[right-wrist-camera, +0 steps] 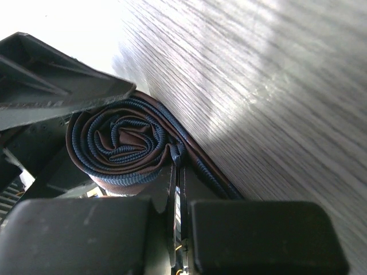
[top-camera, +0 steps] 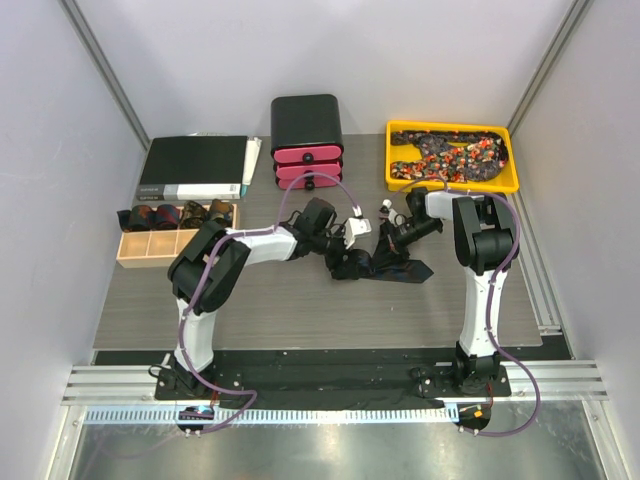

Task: Roll the ties
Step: Roll the tie at the center of the board.

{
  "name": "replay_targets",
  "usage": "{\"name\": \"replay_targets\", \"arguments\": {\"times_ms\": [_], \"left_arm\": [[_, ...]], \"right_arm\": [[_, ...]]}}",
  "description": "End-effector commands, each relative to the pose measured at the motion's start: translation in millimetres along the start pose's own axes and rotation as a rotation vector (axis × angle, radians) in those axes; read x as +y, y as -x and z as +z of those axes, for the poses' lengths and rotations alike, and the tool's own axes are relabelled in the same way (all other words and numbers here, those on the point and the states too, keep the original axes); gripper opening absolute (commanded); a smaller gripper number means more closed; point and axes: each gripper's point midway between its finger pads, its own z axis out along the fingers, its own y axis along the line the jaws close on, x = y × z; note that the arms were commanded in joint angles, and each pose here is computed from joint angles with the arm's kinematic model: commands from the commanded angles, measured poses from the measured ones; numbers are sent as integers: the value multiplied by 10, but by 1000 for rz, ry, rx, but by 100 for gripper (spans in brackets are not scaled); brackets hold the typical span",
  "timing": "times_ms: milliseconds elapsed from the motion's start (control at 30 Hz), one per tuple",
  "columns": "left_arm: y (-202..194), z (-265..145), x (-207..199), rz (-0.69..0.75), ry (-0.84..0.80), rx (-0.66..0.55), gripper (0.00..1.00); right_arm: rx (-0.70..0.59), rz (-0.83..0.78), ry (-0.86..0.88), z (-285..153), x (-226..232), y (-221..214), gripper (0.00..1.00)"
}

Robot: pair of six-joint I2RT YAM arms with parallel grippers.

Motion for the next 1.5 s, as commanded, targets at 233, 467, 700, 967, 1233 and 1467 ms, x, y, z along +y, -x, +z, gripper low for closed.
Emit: {"name": "replay_targets", "arguments": {"times_ms": [233,467,700,967,1233,1467], "left_arm": [[195,102,-147,118,11,-32,69],[-6,71,-314,143,1,4,62],[-111,109,-346,146,37,43,49],[-540,86,-254,69,137,287,24],[-1047,10,-335,1,142,584,14],[-1164,6,-339,-33,133,660,13]], "right_arm": [[55,-166,-224,138,-433,73,1],[108,-222,-208,283,-336,59,1],[115,-231,-198,407,-254,11,1],[53,-214,-145,288,10,63,11],[-9,-156,-1,-74,412,162,41],[-50,-142,76,-386,575,131,49]]}}
